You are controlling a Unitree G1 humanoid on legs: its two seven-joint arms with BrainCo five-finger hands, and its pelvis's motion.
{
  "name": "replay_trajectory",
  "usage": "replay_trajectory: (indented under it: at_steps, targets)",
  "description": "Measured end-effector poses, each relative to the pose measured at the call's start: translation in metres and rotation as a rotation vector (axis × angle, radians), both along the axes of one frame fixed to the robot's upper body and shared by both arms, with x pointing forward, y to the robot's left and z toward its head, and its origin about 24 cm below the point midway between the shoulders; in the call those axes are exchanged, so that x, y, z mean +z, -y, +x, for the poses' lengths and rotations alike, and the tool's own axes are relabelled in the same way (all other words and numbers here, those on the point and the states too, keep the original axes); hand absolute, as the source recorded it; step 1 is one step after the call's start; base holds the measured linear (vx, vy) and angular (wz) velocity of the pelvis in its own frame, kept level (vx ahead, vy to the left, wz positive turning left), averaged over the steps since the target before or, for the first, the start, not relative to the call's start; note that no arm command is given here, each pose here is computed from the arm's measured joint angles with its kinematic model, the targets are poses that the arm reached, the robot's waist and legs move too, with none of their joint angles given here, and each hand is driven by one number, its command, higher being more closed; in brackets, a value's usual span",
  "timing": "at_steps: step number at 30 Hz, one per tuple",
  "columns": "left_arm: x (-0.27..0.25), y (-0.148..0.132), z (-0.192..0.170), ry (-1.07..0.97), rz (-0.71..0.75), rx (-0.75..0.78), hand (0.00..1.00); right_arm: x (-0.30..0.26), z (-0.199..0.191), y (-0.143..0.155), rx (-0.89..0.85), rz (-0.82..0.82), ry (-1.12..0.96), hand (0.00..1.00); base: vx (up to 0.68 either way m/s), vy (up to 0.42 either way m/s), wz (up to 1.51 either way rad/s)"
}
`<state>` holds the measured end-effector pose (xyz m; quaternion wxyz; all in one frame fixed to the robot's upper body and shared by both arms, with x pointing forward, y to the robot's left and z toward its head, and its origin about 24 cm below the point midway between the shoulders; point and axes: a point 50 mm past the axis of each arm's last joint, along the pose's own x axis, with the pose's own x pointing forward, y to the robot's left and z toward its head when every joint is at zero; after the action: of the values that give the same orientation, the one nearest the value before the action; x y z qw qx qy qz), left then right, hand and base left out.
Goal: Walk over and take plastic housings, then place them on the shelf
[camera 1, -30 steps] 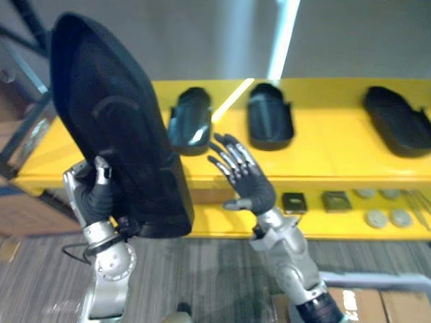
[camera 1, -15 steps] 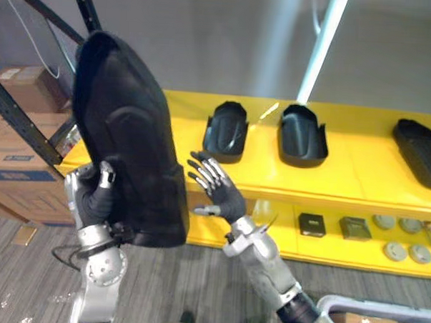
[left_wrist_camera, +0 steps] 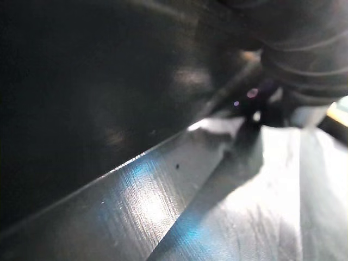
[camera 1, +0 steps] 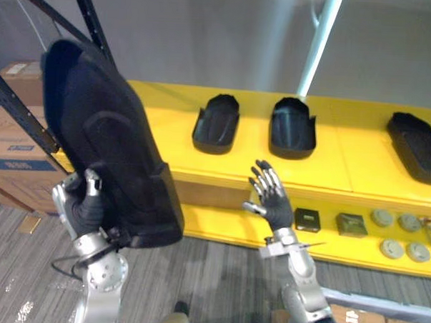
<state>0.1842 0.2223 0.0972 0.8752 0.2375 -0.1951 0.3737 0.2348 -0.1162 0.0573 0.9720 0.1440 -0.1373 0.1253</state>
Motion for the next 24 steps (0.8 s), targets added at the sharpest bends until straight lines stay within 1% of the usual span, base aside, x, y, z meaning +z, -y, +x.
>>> replay_trajectory:
  at_steps: [5,7,8,9,11,13,17,22,24]
  targets:
    - [-0.003,0.000,-0.003,-0.011,-0.010,0.010,1.00,-0.001,-0.002,0.001,-0.023,-0.018,-0.005,0.00,-0.03,-0.011,-0.43]
    - [-0.003,0.002,-0.003,-0.010,-0.012,0.001,1.00,0.000,-0.002,0.005,-0.057,-0.012,0.003,0.00,0.02,0.038,-0.36]
    - [-0.003,0.003,-0.002,-0.008,-0.013,-0.006,1.00,0.000,-0.002,0.008,-0.083,-0.008,0.006,0.00,0.04,0.068,-0.17]
    - [0.001,0.008,0.004,0.009,-0.009,-0.041,1.00,0.001,-0.003,0.016,-0.160,0.013,0.009,0.00,0.04,0.075,-0.13]
    - [0.011,0.015,0.015,0.043,0.010,-0.101,1.00,0.000,-0.004,0.027,-0.245,0.033,0.008,0.00,0.05,0.104,-0.24]
    - [0.019,0.015,0.021,0.056,0.055,-0.137,1.00,-0.002,-0.006,0.029,-0.280,0.057,-0.002,0.00,0.06,0.083,-0.47]
    - [0.033,0.012,0.029,0.068,0.157,-0.198,1.00,-0.008,-0.017,0.021,-0.304,0.117,-0.035,0.00,0.03,0.064,-0.38]
    - [0.032,0.017,0.034,0.062,0.129,-0.207,1.00,-0.014,-0.021,0.017,-0.273,0.112,-0.073,0.00,0.00,0.022,-0.28]
    - [0.029,0.020,0.034,0.052,0.122,-0.210,1.00,-0.016,-0.023,0.020,-0.262,0.095,-0.072,0.00,0.01,-0.003,-0.10]
